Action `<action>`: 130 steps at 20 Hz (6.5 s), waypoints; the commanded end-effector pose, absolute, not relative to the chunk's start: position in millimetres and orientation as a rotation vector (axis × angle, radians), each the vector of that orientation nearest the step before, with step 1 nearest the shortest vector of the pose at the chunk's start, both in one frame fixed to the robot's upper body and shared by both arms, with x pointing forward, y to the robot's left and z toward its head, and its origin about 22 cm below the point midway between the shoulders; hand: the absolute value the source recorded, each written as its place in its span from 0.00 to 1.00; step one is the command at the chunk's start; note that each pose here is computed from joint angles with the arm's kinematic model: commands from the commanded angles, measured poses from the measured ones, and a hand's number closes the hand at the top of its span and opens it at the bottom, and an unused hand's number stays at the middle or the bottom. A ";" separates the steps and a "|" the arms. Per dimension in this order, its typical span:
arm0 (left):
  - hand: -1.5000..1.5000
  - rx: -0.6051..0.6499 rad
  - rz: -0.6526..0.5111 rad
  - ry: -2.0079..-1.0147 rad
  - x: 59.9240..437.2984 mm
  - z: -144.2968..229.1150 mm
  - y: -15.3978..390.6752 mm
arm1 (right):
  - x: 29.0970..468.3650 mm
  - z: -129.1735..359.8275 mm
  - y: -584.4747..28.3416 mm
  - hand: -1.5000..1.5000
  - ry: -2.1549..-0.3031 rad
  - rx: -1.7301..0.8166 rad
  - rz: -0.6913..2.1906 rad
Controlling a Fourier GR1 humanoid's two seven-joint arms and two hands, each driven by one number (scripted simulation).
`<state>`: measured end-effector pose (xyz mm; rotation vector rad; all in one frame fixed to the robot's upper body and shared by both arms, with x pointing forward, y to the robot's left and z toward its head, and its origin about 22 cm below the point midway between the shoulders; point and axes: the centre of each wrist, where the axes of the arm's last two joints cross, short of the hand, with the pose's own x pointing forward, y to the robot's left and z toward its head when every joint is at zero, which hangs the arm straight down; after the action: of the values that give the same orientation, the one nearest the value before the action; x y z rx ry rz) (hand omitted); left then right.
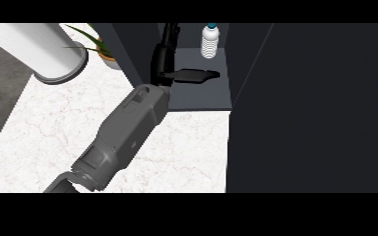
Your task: Pick up the bottled water, place it into the cabinet and close the cabinet
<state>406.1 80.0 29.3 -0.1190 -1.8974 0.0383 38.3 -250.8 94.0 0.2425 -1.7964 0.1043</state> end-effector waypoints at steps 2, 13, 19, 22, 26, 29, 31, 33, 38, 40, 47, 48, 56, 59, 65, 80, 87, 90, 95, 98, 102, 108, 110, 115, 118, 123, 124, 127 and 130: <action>0.00 -0.295 0.043 -1.856 367.3 -0.1 77.5 | 34.1 116.0 -246.0 0.00 -1.826 0.232 0.094; 0.00 -0.531 0.052 -1.899 295.6 8.7 75.4 | 33.0 115.5 -241.6 0.00 -1.849 0.198 0.128; 1.00 -0.576 0.024 -1.823 268.6 17.2 112.8 | 34.2 120.7 -239.3 0.00 -1.791 0.310 0.326; 1.00 -0.554 0.031 -1.830 256.8 12.4 136.4 | 29.2 133.1 -238.1 1.00 -1.735 0.352 0.474; 1.00 -0.499 0.060 -1.851 225.5 13.1 149.1 | 29.2 128.7 -237.6 1.00 -1.699 0.435 0.577; 0.00 -0.483 0.103 -1.869 214.6 15.4 170.6 | 25.7 150.5 -232.6 1.00 -1.735 0.487 0.652; 0.00 -0.436 0.116 -1.857 217.5 12.8 185.1 | 26.6 153.7 -232.5 1.00 -1.759 0.515 0.696; 0.00 -0.421 0.138 -1.873 211.6 17.4 199.2 | 27.9 148.9 -226.2 1.00 -1.754 0.528 0.710; 0.00 -0.447 0.199 -1.859 195.6 23.6 231.0 | 23.9 156.7 -212.3 1.00 -1.679 0.677 0.766; 0.00 -0.456 0.245 -1.852 188.2 33.9 236.1 | 26.0 153.6 -211.0 1.00 -1.651 0.728 0.831; 0.00 -0.438 0.233 -1.850 172.7 28.6 263.7 | 34.0 160.9 -199.3 1.00 -1.692 0.755 0.924; 0.00 -0.443 0.235 -1.860 172.0 33.9 266.6 | 33.5 159.5 -197.3 1.00 -1.676 0.788 0.937; 0.00 -0.460 0.224 -1.856 160.4 43.9 297.7 | 30.8 143.0 -170.5 1.00 -1.661 0.962 0.621; 0.00 -0.481 0.214 -1.855 158.5 42.0 303.6 | 34.5 141.4 -166.4 1.00 -1.663 1.002 0.642; 0.00 -0.511 0.168 -1.856 155.3 50.3 316.3 | 41.6 137.8 -167.9 1.00 -1.614 0.968 0.733; 0.00 -0.561 0.086 -1.842 161.2 62.2 330.0 | 70.6 141.2 -180.2 0.00 -1.620 0.855 1.101; 0.00 -0.546 0.070 -1.851 162.6 64.1 337.4 | 80.6 139.9 -177.6 1.00 -1.628 0.841 1.119; 0.00 -0.545 0.075 -1.844 163.6 64.4 340.0 | 82.7 144.4 -179.4 1.00 -1.623 0.828 1.184; 0.00 -0.547 0.074 -1.853 165.7 66.8 341.6 | 88.0 143.9 -178.0 1.00 -1.640 0.831 1.181; 0.00 -0.537 0.083 -1.850 165.0 66.5 347.2 | 89.3 139.9 -177.5 1.00 -1.633 0.839 1.134; 0.00 -0.542 0.078 -1.868 168.2 70.4 347.4 | 87.5 133.1 -175.8 1.00 -1.598 0.904 1.084; 0.00 -0.554 0.040 -1.890 173.5 76.8 351.0 | 86.5 127.0 -174.1 1.00 -1.571 1.015 1.035; 0.00 -0.564 0.035 -1.878 172.2 74.3 349.9 | 88.8 127.3 -175.1 1.00 -1.595 1.005 1.004; 0.00 -0.576 0.049 -1.886 174.3 75.3 351.2 | 96.2 123.7 -178.9 1.00 -1.607 0.908 0.938; 0.00 -0.580 0.041 -1.890 176.4 75.9 351.1 | 104.4 132.2 -184.2 1.00 -1.644 0.793 1.014; 0.00 -0.565 0.044 -1.880 177.7 75.8 355.5 | 120.6 132.3 -184.6 1.00 -1.629 0.675 1.074; 0.00 -0.567 0.030 -1.886 178.7 78.2 355.8 | 124.6 132.9 -185.5 1.00 -1.628 0.645 1.087; 0.00 -0.585 0.043 -1.873 178.1 73.8 354.3 | 138.2 132.0 -180.5 1.00 -1.606 0.592 1.095; 0.00 -0.572 0.029 -1.882 180.5 76.8 357.8 | 155.5 126.4 -173.0 1.00 -1.591 0.563 1.054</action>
<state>178.7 355.6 76.2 -0.5753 -1.8793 0.0347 135.9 -185.0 133.3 0.6427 -1.6185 1.1135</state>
